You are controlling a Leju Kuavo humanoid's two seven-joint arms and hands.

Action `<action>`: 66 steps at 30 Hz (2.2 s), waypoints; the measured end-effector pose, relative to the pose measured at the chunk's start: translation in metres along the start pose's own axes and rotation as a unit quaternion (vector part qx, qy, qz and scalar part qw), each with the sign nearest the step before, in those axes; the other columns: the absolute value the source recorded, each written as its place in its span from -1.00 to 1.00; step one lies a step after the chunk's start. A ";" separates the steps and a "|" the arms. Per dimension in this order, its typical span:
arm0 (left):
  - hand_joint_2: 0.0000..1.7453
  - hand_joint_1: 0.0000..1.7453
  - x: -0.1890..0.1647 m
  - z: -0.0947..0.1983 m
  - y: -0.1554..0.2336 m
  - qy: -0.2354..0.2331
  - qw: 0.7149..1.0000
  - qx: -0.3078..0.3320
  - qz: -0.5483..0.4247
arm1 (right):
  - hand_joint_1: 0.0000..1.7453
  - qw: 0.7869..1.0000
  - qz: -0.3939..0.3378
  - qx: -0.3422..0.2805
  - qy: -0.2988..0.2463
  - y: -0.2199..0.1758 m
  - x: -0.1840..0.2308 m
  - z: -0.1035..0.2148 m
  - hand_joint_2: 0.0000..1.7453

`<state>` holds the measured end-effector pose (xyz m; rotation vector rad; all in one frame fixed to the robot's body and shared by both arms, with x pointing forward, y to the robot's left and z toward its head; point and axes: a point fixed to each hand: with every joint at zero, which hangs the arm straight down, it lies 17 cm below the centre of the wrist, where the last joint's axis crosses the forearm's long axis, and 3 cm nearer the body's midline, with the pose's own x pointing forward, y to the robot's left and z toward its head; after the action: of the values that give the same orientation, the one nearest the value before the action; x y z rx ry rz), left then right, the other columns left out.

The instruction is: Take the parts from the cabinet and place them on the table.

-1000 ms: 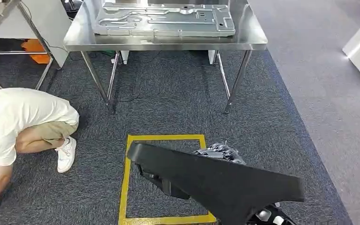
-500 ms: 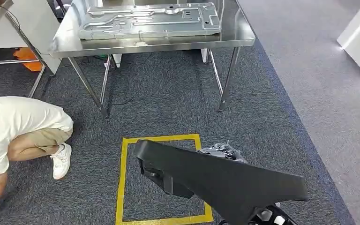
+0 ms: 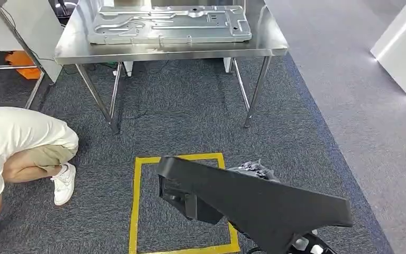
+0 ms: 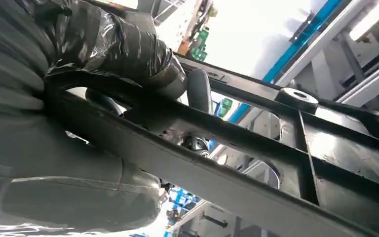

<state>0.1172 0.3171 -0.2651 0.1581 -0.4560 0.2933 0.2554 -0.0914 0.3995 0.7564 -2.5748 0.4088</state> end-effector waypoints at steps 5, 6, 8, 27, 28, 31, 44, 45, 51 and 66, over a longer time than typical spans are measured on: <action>-1.00 -1.00 0.000 0.000 0.000 0.000 1.000 0.000 0.000 | 0.92 1.000 0.001 -0.002 0.001 -0.001 0.000 0.001 1.00; -1.00 -1.00 0.000 0.000 0.000 0.000 1.000 0.000 0.000 | 0.92 1.000 0.001 -0.002 0.000 -0.001 0.000 0.001 1.00; -1.00 -1.00 0.001 0.000 0.000 -0.001 1.000 0.000 0.000 | 0.92 1.000 0.001 -0.002 0.000 -0.001 0.000 0.001 1.00; -1.00 -1.00 0.001 0.000 0.004 -0.003 1.000 0.003 0.002 | 0.92 1.000 0.001 -0.002 -0.001 -0.002 0.001 0.001 1.00; -1.00 -1.00 0.002 -0.001 0.003 -0.003 1.000 0.002 0.003 | 0.92 1.000 0.002 -0.002 -0.003 -0.002 0.001 0.000 1.00; -1.00 -1.00 0.002 0.000 0.003 -0.003 1.000 0.001 0.004 | 0.92 1.000 0.002 -0.003 -0.001 -0.002 0.001 0.001 1.00; -1.00 -1.00 0.004 -0.001 0.000 -0.005 1.000 -0.002 0.009 | 0.92 1.000 0.003 -0.003 -0.002 -0.003 0.001 0.001 1.00; -1.00 -1.00 0.004 -0.001 0.001 -0.005 1.000 -0.002 0.009 | 0.92 1.000 0.003 -0.003 -0.002 -0.003 0.001 0.001 1.00; -1.00 -1.00 0.000 0.000 0.003 -0.002 1.000 0.000 0.008 | 0.92 1.000 0.002 -0.004 0.001 -0.003 0.000 0.002 1.00; -1.00 -1.00 -0.003 0.001 0.004 -0.001 1.000 0.000 0.007 | 0.92 1.000 0.002 -0.004 0.002 -0.003 -0.001 0.002 1.00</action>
<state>0.1135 0.3198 -0.2652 0.1561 -0.4586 0.3070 0.2573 -0.0942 0.3978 0.7463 -2.5742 0.3997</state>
